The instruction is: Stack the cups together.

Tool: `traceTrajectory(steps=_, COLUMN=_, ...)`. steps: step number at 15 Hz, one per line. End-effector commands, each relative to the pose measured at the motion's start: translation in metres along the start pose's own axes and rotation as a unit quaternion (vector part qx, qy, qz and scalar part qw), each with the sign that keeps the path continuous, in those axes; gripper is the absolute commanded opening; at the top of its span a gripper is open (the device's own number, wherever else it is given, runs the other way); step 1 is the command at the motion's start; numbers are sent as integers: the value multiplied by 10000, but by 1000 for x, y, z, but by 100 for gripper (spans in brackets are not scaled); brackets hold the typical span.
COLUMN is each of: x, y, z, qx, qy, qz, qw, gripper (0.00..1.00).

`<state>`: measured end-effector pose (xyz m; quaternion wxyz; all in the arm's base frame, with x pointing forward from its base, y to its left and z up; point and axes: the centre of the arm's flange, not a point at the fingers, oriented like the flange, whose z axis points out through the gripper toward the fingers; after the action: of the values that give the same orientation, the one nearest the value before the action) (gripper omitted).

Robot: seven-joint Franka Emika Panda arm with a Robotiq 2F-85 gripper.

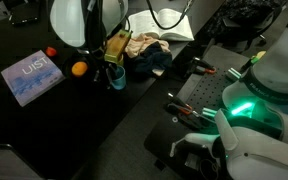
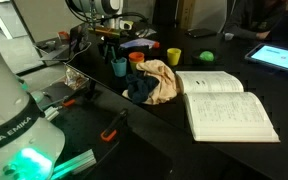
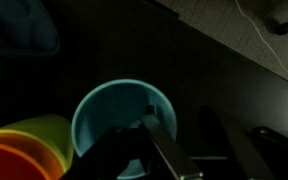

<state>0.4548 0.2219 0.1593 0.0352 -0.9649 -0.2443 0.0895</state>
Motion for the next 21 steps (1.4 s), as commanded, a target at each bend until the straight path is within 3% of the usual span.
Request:
traceTrajectory(steps=1, x=7, y=3, z=2, qx=-24, qy=58, qz=-129, qw=9999, gripper=21)
traceTrajectory(steps=3, x=7, y=5, z=1, qx=-26, qy=54, qz=-136, qw=9999, gripper=5)
traceTrajectory(steps=6, x=6, y=5, z=-2, qx=-37, qy=35, qz=-171, qw=9998, gripper=1)
traceTrajectory(steps=7, x=6, y=5, z=-5, qx=-16, qy=5, qz=-160, qw=9999, gripper=5)
traceTrajectory(steps=14, x=-1, y=-11, z=-44, qx=416, qy=-642, qz=-640, qw=9950, gripper=5)
traceTrajectory(steps=17, x=2, y=-7, z=-71, qx=206, qy=-744, qz=-734, qw=9943, gripper=5)
traceTrajectory(steps=21, x=9, y=12, z=-101, qx=-215, qy=-557, qz=-660, qw=9960, gripper=4)
